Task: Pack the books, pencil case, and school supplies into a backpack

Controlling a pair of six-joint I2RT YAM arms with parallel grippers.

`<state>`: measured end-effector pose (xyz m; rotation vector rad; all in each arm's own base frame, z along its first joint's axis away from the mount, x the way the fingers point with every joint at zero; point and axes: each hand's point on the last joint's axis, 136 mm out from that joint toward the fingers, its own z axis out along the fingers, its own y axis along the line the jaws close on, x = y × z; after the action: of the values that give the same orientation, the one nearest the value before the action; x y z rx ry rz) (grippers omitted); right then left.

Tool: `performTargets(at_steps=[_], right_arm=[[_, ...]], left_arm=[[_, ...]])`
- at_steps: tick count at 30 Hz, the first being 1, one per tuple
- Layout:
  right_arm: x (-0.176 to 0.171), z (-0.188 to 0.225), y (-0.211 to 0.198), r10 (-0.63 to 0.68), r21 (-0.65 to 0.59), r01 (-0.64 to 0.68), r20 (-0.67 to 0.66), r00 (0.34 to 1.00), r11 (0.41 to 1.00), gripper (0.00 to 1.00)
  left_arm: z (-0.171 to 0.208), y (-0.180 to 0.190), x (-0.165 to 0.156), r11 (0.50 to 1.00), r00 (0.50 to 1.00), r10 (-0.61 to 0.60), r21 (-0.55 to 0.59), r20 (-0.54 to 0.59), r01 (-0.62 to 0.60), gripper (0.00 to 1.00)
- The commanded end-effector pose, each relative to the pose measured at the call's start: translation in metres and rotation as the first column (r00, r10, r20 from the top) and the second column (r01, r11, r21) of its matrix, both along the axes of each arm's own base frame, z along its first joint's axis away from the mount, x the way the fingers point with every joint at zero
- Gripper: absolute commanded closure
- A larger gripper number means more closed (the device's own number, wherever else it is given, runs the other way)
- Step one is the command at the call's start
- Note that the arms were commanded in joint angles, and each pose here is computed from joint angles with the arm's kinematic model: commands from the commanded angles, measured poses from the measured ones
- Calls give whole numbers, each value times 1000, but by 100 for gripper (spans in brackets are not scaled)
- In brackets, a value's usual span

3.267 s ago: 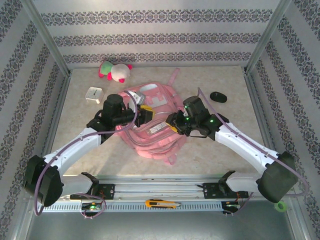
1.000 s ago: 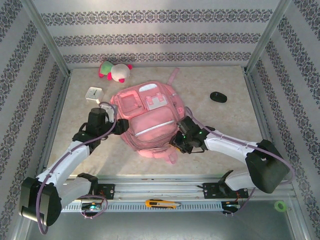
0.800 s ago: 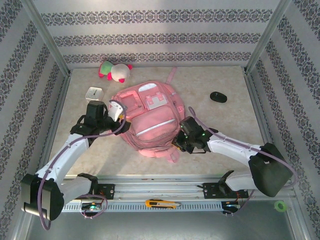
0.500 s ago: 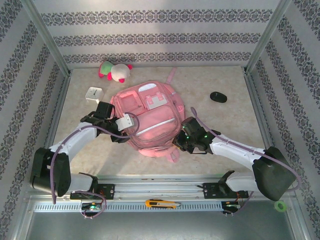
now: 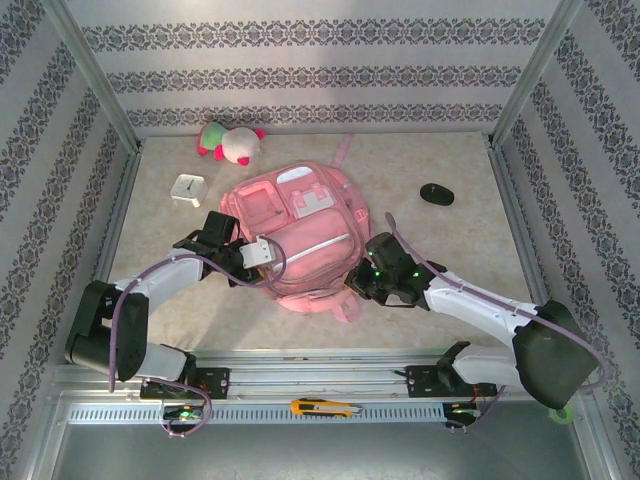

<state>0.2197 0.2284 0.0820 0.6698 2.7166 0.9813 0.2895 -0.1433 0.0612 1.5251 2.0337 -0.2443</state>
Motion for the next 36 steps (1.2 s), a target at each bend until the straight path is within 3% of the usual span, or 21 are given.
performTargets(at_steps=[1,6,11,16,20,30,36], right_arm=[[16,29,10,3,87,-14,121,993,996,100],[21,43,10,-18,112,-1,162,987,994,100],[29,74,17,-24,172,-18,235,972,985,100],[37,111,25,-19,218,-52,312,950,975,100],[40,129,30,-21,243,-66,339,940,968,100],[44,169,47,4,298,-148,436,900,943,100],[43,180,47,15,296,-171,464,886,940,100]], left_arm=[[7,-19,0,996,999,-42,-77,23,43,65],[17,-28,-17,989,998,-65,-134,17,67,88],[25,-39,-43,980,996,-81,-186,-48,71,99],[45,-62,-64,943,984,-65,-332,-164,7,100],[63,-71,-78,927,970,-50,-373,-238,-44,100],[114,-122,-70,785,949,-8,-590,-315,-189,100],[134,-143,-58,766,942,-27,-612,-335,-196,96]])
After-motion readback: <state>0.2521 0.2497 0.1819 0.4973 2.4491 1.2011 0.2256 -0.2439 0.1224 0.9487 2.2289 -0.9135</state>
